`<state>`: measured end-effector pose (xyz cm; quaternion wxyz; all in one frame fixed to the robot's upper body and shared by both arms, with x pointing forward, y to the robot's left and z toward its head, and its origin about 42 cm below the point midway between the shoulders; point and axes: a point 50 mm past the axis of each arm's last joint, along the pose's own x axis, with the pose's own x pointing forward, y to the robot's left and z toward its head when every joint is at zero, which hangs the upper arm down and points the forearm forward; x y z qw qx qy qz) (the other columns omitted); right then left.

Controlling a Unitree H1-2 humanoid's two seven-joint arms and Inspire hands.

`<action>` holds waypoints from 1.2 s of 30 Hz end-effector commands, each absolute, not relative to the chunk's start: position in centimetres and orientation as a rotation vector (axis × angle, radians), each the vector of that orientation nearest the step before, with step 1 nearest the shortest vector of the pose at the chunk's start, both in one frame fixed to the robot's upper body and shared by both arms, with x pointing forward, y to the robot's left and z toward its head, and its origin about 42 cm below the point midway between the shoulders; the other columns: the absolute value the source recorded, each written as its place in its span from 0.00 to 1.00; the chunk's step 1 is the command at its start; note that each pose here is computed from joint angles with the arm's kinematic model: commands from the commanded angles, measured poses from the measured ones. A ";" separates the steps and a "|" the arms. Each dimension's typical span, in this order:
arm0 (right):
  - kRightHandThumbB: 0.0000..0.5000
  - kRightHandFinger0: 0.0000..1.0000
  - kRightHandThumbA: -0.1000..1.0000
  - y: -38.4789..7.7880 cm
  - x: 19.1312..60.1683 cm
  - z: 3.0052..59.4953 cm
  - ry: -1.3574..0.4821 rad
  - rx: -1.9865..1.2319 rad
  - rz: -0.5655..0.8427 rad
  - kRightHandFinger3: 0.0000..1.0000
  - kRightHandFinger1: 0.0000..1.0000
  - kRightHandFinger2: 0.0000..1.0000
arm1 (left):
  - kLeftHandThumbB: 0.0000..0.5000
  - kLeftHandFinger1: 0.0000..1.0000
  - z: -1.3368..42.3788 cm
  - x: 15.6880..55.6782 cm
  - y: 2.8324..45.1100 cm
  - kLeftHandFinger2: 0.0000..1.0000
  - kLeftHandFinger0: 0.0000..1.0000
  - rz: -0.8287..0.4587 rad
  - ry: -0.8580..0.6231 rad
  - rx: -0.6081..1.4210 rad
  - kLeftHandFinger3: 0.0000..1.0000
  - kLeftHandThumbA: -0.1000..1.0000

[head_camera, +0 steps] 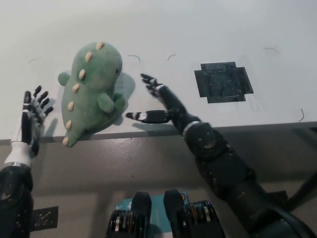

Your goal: Use both hands to pick up a dinasour on the right side and move it to the left side

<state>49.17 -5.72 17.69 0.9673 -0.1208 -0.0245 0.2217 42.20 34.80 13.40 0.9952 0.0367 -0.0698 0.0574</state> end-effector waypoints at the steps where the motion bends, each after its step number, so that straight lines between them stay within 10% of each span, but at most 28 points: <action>1: 0.25 1.00 1.00 -7.3 49.0 19.1 -0.135 -0.246 0.464 1.00 1.00 1.00 | 0.38 1.00 12.4 39.8 36.9 1.00 1.00 0.127 -0.117 0.132 1.00 1.00; 26: 0.41 1.00 1.00 -20.5 37.9 14.9 -0.221 -0.224 0.379 1.00 1.00 1.00 | 0.25 1.00 8.9 27.9 33.4 1.00 1.00 0.080 -0.128 0.031 1.00 1.00; 36: 0.33 1.00 1.00 -25.4 32.7 12.9 -0.282 -0.243 0.336 1.00 1.00 1.00 | 0.32 1.00 8.6 24.0 30.6 1.00 1.00 0.032 -0.156 0.013 1.00 1.00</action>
